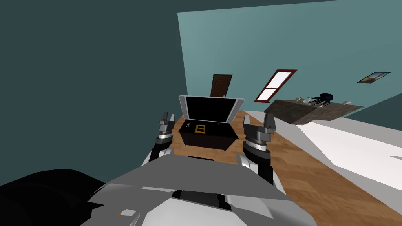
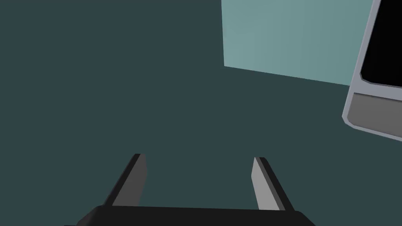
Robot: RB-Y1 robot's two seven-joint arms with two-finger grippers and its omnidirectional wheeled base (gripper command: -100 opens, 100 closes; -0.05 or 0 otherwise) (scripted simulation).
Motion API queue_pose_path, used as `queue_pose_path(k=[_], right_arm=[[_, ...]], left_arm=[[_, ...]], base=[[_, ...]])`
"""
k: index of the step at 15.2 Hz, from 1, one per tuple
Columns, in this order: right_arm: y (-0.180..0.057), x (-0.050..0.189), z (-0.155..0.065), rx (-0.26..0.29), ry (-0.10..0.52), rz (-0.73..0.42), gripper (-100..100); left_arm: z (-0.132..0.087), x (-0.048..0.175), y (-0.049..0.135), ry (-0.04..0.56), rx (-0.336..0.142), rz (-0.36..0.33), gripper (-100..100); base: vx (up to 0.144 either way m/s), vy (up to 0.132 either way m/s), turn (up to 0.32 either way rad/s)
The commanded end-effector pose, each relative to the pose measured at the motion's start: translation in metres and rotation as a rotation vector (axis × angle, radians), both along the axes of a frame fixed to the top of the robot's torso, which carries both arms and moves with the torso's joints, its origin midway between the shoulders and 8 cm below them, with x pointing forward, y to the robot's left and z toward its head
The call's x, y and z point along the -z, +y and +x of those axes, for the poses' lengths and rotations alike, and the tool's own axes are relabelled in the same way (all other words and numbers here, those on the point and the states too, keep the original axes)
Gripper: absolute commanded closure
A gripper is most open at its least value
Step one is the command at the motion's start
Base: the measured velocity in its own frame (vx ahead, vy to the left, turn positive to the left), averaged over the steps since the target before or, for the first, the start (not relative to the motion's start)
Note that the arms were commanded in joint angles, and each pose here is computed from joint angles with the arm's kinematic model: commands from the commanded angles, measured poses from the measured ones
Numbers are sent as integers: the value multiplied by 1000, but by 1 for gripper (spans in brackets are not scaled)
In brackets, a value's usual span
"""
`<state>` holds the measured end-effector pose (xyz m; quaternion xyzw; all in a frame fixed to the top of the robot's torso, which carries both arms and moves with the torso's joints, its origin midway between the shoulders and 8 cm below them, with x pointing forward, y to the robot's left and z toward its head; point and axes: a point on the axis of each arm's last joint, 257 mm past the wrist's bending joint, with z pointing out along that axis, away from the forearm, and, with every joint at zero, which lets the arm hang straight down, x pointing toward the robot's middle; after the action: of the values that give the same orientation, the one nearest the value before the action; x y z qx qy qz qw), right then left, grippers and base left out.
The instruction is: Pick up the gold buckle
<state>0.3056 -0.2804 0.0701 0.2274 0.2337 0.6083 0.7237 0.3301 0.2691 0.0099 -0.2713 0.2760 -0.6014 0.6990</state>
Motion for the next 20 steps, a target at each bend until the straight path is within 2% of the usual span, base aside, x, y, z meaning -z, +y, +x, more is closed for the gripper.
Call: queue_pose_path(k=[1, 2, 3, 5, 6, 7, 8, 11, 13, 14, 15, 16, 17, 18, 20], right_arm=[[0, 0, 0, 0, 0, 0, 0], [0, 0, 0, 0, 0, 0, 0], [0, 0, 0, 0, 0, 0, 0], [0, 0, 0, 0, 0, 0, 0], [0, 0, 0, 0, 0, 0, 0], [0, 0, 0, 0, 0, 0, 0], [0, 0, 0, 0, 0, 0, 0], [0, 0, 0, 0, 0, 0, 0], [0, 0, 0, 0, 0, 0, 0], [0, 0, 0, 0, 0, 0, 0], [0, 0, 0, 0, 0, 0, 0], [0, 0, 0, 0, 0, 0, 0], [0, 0, 0, 0, 0, 0, 0], [0, 0, 0, 0, 0, 0, 0], [0, 0, 0, 0, 0, 0, 0]], left_arm=[[8, 11, 3, 45, 8, 22, -100], [13, 18, 6, 73, 9, 29, -100], [13, 18, 6, 73, 9, 29, -100], [25, 37, 16, 143, 3, 36, -100], [25, 37, 16, 145, 3, 36, -100], [31, 48, 23, 183, -4, 37, -100], [32, 49, 23, 188, -4, 36, -100], [44, 74, 41, 274, -25, 30, -100], [46, 77, 42, 287, -27, 28, -100], [52, 91, 53, 334, -41, 21, -100], [53, 93, 54, 341, -42, 20, -100], [57, 107, 66, 386, -57, 10, -100], [58, 110, 67, 399, -59, 8, -100], [62, 123, 80, 439, -77, -3, -100], [64, 128, 81, 459, -79, -7, -100]], base=[[8, -5, -138], [20, -7, -247], [23, 0, -144], [21, -2, -160], [28, -2, -165], [29, -3, -185], [26, -1, -158], [26, -4, -191], [22, 2, -112], [22, -1, -151], [23, -1, -184], [26, -3, -280], [28, 3, -228], [32, -1, -286], [31, 4, -132]])
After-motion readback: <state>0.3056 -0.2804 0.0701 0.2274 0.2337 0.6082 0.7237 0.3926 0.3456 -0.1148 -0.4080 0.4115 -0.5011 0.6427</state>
